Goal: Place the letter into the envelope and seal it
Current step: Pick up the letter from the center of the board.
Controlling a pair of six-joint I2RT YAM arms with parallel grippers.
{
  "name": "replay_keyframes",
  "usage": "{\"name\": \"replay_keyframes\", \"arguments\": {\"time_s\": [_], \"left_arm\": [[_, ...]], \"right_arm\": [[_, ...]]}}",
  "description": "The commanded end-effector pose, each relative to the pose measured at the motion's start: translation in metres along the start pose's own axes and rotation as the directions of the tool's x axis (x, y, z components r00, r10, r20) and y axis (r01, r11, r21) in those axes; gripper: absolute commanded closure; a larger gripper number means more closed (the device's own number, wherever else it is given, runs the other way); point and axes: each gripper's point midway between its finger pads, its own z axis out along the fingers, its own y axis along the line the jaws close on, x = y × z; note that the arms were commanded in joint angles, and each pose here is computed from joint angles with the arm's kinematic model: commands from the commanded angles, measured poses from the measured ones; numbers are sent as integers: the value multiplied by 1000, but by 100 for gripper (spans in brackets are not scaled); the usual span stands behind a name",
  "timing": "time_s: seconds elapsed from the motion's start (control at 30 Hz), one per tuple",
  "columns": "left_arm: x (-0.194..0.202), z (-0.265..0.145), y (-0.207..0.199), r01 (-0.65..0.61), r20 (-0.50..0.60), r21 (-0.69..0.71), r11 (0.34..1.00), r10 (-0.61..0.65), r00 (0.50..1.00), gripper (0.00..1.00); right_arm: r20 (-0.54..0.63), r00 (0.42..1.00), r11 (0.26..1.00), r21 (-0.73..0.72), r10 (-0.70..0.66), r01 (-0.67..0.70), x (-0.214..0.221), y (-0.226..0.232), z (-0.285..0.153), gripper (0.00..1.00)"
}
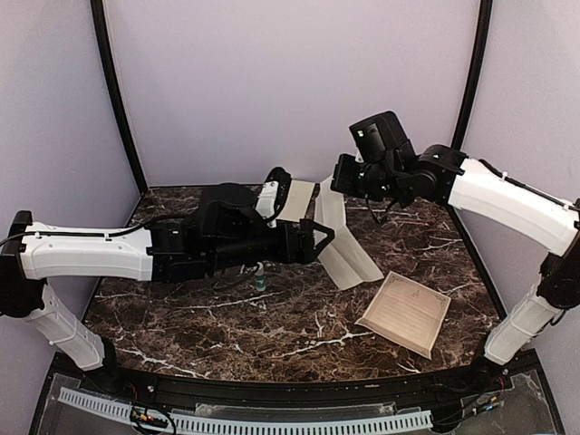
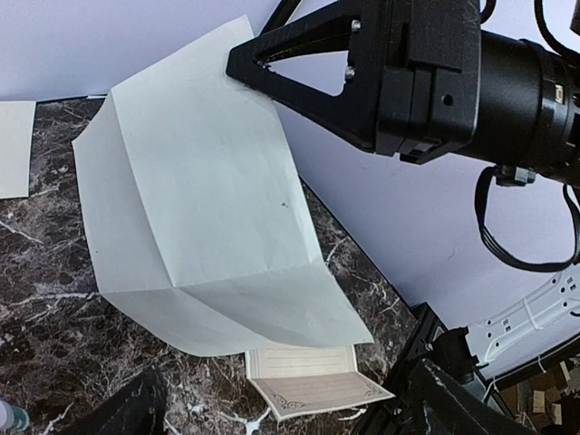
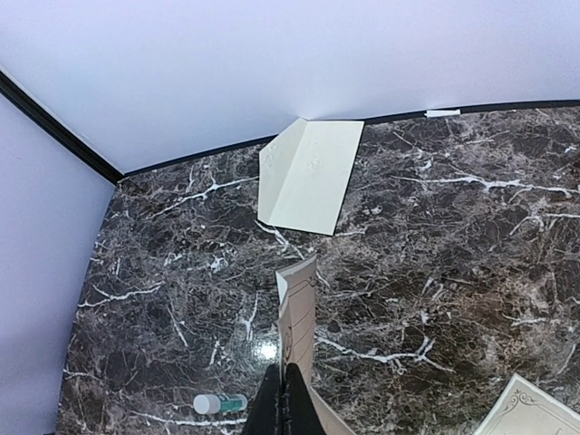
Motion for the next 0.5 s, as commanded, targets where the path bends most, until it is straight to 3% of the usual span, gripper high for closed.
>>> {"name": "replay_keyframes", "arguments": {"time_s": [0.0,0.47], "left_arm": [[-43,0,-12,12,121,-35,999,-8,993,7],[-37,42,16,-59,71,-248,967,79,994,1]], "right_arm": [[67,998,1000,2,5,-5,-20,17,-7,100],[68,997,998,67,-20,16,-7,25,10,100]]}}
